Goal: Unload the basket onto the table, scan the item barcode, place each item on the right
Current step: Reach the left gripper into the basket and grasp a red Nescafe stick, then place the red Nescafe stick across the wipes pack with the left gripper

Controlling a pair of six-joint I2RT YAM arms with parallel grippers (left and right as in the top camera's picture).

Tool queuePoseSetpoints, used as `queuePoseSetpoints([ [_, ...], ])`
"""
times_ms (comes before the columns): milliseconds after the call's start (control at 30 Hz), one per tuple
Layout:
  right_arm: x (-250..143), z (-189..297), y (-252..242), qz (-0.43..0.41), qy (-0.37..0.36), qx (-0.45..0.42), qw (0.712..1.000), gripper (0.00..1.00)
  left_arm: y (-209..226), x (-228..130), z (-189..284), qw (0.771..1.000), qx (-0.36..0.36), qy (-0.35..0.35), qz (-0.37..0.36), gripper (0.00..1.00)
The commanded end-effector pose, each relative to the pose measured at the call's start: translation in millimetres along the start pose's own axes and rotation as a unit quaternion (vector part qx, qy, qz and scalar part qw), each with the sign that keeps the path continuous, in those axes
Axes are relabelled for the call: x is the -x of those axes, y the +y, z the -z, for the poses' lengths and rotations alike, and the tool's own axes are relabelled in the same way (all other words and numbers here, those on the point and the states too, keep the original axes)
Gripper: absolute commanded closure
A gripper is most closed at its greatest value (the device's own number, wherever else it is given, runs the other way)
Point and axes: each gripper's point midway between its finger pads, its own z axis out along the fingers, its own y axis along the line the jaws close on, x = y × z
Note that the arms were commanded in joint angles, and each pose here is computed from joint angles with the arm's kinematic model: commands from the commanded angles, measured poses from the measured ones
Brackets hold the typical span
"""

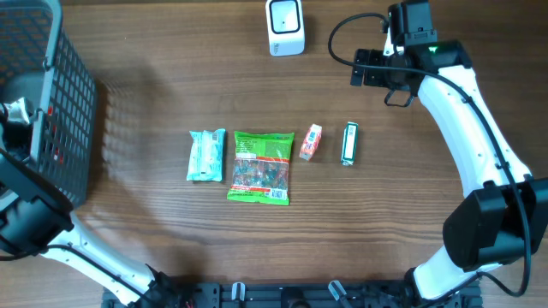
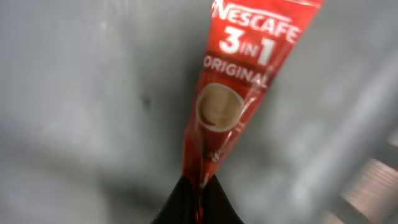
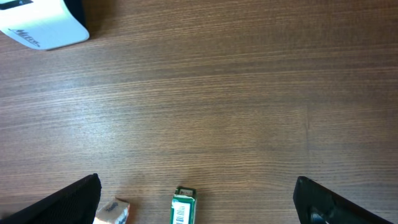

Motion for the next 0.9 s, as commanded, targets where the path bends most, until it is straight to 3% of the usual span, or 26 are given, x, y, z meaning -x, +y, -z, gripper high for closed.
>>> queuePoseSetpoints([
  [0,5,6,2,-0.004,-0.01,0.004,1.0,0.0,-28,54,136,0.988,-0.02,-0.151,0.027,0.96],
  [67,5,6,2,-0.004,-0.01,0.004,1.0,0.0,-46,60,194,0.976,-0.047,-0.209,0.049,0.96],
  [133,5,6,2,-0.005,-0.01,0.004,1.0,0.0,-83,48,262,0.952,-0.122,-0.265,0.088,0.96],
  [233,5,6,2,-0.004,-0.01,0.004,1.0,0.0,-166,-12,318,0.937,-0.245,-0.248,0.036,0.96],
  [400,5,6,2,-0.004,-0.01,0.004,1.0,0.0,-236,-95,295,0.96,-0.265,-0.091,-0.013,0.96],
  [567,5,6,2,-0.005,-0.01,0.004,1.0,0.0,-277,-137,264,0.969,-0.228,-0.013,-0.097,0.96],
  [633,5,6,2,-0.004,-0.01,0.004,1.0,0.0,-277,-144,249,0.979,-0.18,0.003,-0.093,0.93],
  [667,5,6,2,-0.005,-0.01,0.004,1.0,0.0,-274,-145,242,0.984,-0.156,0.006,-0.083,0.86],
  [700,5,6,2,-0.004,-0.01,0.004,1.0,0.0,-273,-146,239,0.987,-0.143,0.007,-0.08,0.53],
  [733,5,6,2,-0.005,-0.01,0.004,1.0,0.0,-272,-146,237,0.988,-0.133,0.006,-0.079,0.0],
  [867,5,6,2,-0.004,-0.01,0.004,1.0,0.0,-271,-144,239,0.989,-0.134,0.001,-0.065,0.0],
])
